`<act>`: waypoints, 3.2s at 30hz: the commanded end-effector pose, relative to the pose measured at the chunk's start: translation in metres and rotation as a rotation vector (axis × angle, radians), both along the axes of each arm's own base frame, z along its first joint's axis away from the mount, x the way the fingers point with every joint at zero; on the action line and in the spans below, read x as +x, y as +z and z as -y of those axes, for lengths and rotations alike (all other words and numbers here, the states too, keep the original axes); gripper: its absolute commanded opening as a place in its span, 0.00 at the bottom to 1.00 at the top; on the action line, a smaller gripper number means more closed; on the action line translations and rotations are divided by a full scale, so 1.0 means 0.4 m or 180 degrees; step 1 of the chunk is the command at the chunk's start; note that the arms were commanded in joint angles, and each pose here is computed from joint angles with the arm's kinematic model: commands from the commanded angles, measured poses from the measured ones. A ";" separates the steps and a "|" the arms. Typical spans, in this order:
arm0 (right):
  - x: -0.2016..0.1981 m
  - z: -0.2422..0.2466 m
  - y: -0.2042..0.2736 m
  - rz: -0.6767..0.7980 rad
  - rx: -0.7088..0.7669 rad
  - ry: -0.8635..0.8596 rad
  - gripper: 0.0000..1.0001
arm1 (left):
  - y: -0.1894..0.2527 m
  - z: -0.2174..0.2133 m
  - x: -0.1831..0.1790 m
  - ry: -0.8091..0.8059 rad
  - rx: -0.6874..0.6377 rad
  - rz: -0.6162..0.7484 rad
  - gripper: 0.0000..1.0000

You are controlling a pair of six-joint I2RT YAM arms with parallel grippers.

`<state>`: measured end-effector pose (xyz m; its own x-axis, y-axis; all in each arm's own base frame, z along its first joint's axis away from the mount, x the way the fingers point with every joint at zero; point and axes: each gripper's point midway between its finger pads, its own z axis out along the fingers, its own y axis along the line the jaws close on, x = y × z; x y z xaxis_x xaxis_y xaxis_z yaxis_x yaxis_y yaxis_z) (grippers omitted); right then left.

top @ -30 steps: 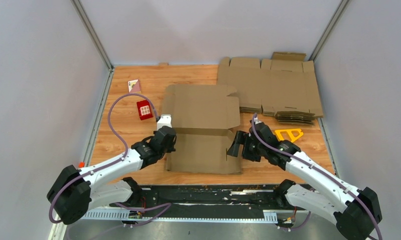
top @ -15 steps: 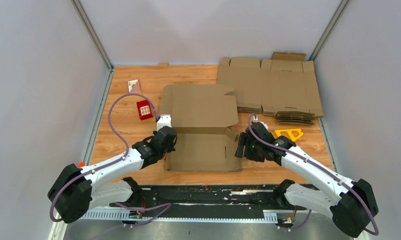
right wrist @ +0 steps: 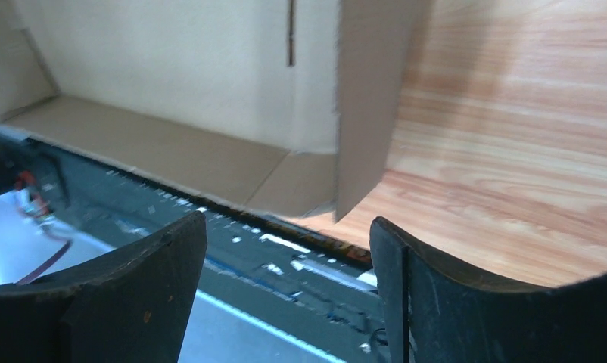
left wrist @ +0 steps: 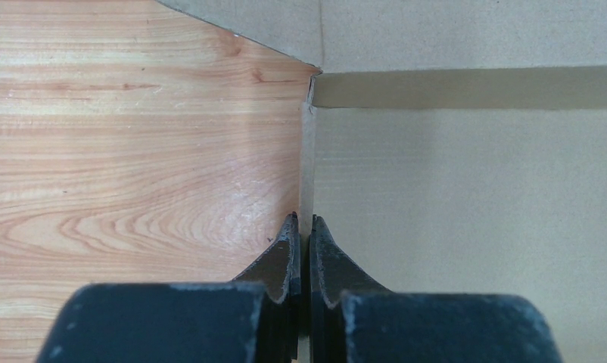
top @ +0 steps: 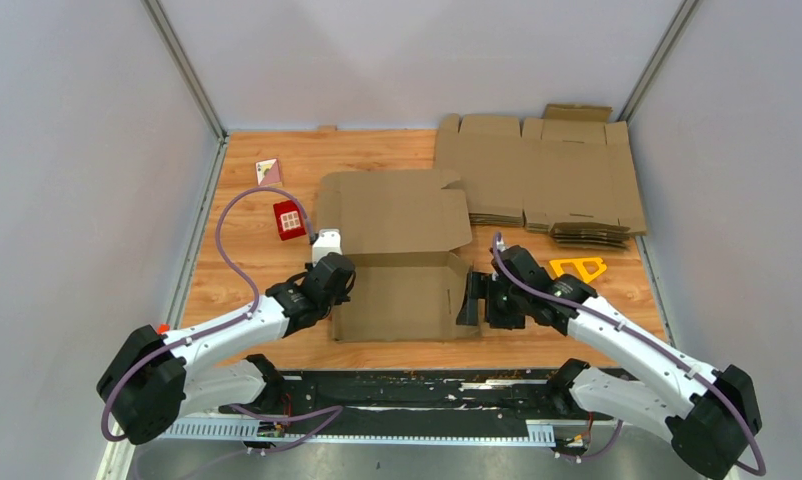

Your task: Fold the paper box

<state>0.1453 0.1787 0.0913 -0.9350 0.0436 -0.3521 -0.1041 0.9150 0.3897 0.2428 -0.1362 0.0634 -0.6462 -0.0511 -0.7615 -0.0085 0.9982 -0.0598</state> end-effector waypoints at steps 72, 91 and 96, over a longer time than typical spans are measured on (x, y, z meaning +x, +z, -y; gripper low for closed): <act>-0.034 -0.147 0.014 0.0174 0.0336 0.0163 0.88 | 0.026 -0.037 0.023 0.0313 0.0113 0.0150 0.00; 0.079 -0.268 0.036 0.0630 0.0361 0.0567 0.87 | 0.022 -0.030 0.024 0.0288 0.0098 0.0133 0.00; 0.056 -0.281 0.031 0.0604 0.0456 0.0803 0.87 | 0.021 -0.027 0.024 0.0271 0.0086 0.0118 0.00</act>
